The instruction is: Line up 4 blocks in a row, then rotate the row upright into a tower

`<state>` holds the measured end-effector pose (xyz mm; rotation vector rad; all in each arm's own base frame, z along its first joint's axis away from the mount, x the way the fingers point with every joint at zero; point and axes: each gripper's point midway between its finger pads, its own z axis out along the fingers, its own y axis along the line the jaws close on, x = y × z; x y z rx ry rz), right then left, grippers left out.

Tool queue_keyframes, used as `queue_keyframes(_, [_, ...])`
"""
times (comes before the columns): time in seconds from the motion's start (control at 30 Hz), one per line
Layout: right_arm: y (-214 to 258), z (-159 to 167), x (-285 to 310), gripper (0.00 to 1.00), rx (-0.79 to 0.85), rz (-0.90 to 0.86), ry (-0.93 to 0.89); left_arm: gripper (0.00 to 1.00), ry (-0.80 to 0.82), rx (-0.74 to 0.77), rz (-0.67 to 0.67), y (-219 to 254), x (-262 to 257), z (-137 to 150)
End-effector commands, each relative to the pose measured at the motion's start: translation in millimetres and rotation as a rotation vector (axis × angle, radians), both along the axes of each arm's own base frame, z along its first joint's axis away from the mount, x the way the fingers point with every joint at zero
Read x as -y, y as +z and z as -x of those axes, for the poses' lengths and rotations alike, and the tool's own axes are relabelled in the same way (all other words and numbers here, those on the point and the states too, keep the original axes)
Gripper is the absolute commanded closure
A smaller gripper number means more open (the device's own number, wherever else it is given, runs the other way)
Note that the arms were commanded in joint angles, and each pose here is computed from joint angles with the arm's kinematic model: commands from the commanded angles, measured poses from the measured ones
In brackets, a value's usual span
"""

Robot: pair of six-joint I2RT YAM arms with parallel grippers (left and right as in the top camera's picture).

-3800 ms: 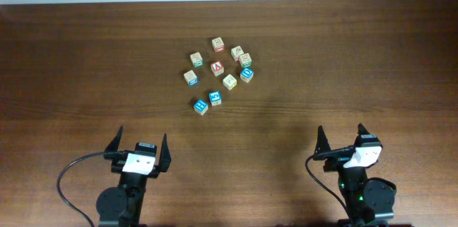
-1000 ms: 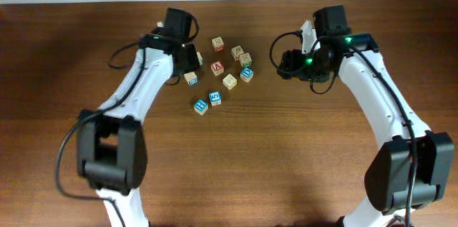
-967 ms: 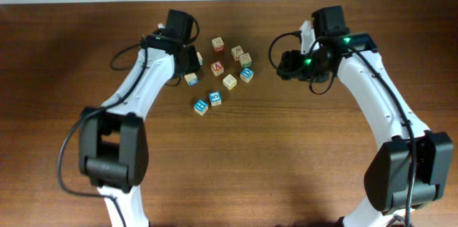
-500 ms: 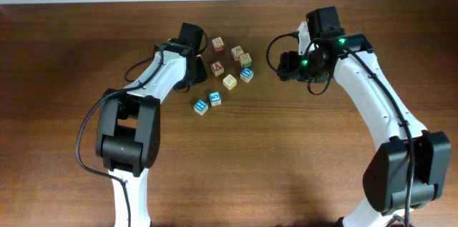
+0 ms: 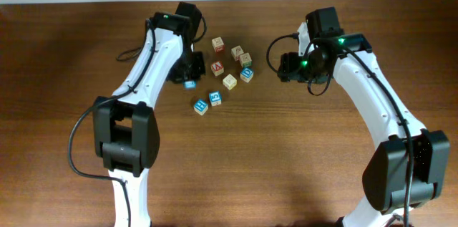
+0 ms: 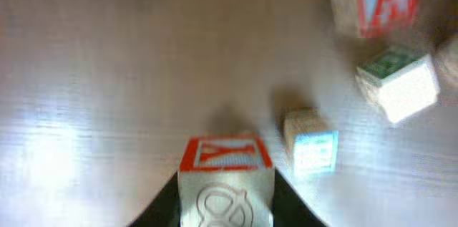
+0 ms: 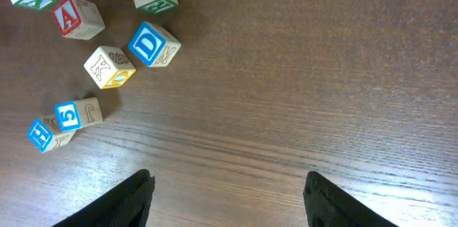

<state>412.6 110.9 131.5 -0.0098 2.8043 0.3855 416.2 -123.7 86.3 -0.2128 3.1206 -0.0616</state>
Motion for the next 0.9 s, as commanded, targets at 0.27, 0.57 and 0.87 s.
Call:
queue_keyframes(0.27, [-2.9, 5.2, -4.4, 0.32, -0.031, -0.023, 0.004, 0.95, -0.215, -0.363, -0.054, -40.0, 47.0, 117.7])
queue_keyframes(0.57, [-2.9, 5.3, -4.5, 0.31, -0.031, -0.023, 0.004, 0.73, -0.287, -0.401, -0.06, -76.1, 69.1, 153.0])
queue_keyframes(0.87, [-2.0, 5.7, -7.9, 0.31, -0.032, -0.039, 0.013, 0.15, -0.25, -0.174, -0.017, -6.1, 66.1, 101.7])
